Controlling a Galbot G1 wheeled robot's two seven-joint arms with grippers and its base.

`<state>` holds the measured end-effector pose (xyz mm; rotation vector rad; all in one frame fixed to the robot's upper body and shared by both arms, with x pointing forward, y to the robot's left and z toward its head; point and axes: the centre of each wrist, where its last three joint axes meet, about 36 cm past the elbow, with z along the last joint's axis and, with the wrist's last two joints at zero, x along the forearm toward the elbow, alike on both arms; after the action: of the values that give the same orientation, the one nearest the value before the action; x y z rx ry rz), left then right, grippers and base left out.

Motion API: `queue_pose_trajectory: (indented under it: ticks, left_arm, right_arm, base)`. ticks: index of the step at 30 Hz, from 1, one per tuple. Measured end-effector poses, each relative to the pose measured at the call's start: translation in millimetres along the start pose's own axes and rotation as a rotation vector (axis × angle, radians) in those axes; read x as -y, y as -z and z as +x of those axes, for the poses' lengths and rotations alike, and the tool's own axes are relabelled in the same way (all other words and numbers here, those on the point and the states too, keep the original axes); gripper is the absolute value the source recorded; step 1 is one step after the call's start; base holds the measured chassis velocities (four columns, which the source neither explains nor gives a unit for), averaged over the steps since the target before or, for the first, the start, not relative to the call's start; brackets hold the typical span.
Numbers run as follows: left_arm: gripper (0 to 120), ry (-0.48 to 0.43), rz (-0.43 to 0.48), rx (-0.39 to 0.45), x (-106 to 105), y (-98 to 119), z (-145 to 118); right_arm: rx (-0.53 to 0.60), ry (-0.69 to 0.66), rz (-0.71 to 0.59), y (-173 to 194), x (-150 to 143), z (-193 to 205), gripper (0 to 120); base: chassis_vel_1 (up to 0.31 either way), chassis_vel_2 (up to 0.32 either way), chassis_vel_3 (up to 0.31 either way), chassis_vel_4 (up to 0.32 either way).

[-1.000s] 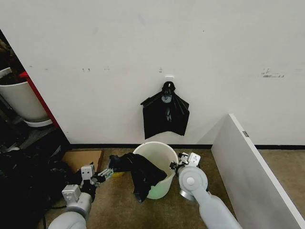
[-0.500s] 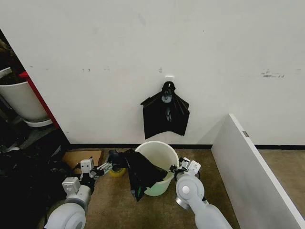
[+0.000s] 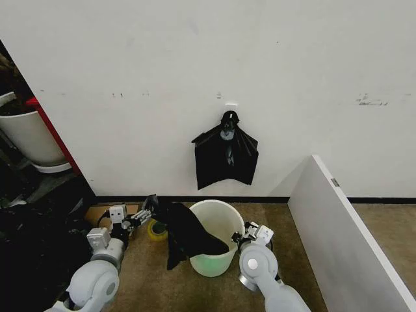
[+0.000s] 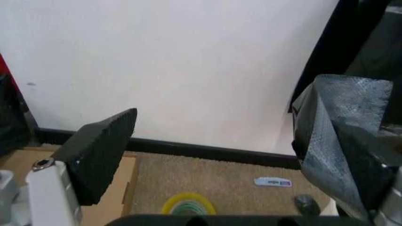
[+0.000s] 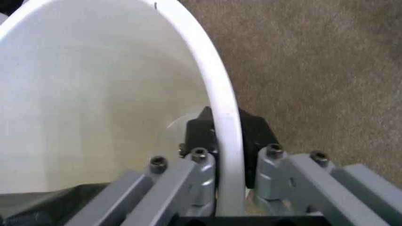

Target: Place the garbage bag over the trash bin.

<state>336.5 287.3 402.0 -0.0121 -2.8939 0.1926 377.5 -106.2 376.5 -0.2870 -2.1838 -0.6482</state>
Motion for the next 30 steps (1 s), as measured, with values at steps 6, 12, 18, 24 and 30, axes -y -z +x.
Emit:
queue_pose_trajectory:
  ticks: [6, 12, 18, 24, 30]
  left_arm:
    - [100, 0.009, 0.004, 0.001, -2.1, -2.3, -10.0]
    - [100, 0.011, 0.01, 0.005, 0.6, -3.5, -12.9]
    - [100, 0.016, 0.007, 0.009, 2.2, -6.0, -15.5]
    - [100, 0.014, 0.007, 0.014, 6.6, -9.8, -18.0]
    - [100, -0.009, -0.006, 0.011, 14.3, -16.6, -18.6]
  right_arm:
    - [-0.018, 0.002, 0.006, -3.1, 1.7, 0.1, 30]
    - [-0.014, 0.005, 0.022, -1.7, 6.2, 3.5, 52]
    - [0.092, 0.059, 0.143, -0.6, 20.3, 28.4, 79]
    - [0.216, 0.148, 0.312, -0.4, 39.2, 61.0, 97]
    - [0.256, 0.445, 0.627, 5.8, 65.9, 115.7, 100]
  base:
    - [0.0, 0.0, 0.0, 0.0]
    - [0.0, 0.0, 0.0, 0.0]
    - [0.0, 0.0, 0.0, 0.0]
    - [0.0, 0.0, 0.0, 0.0]
    - [0.0, 0.0, 0.0, 0.0]
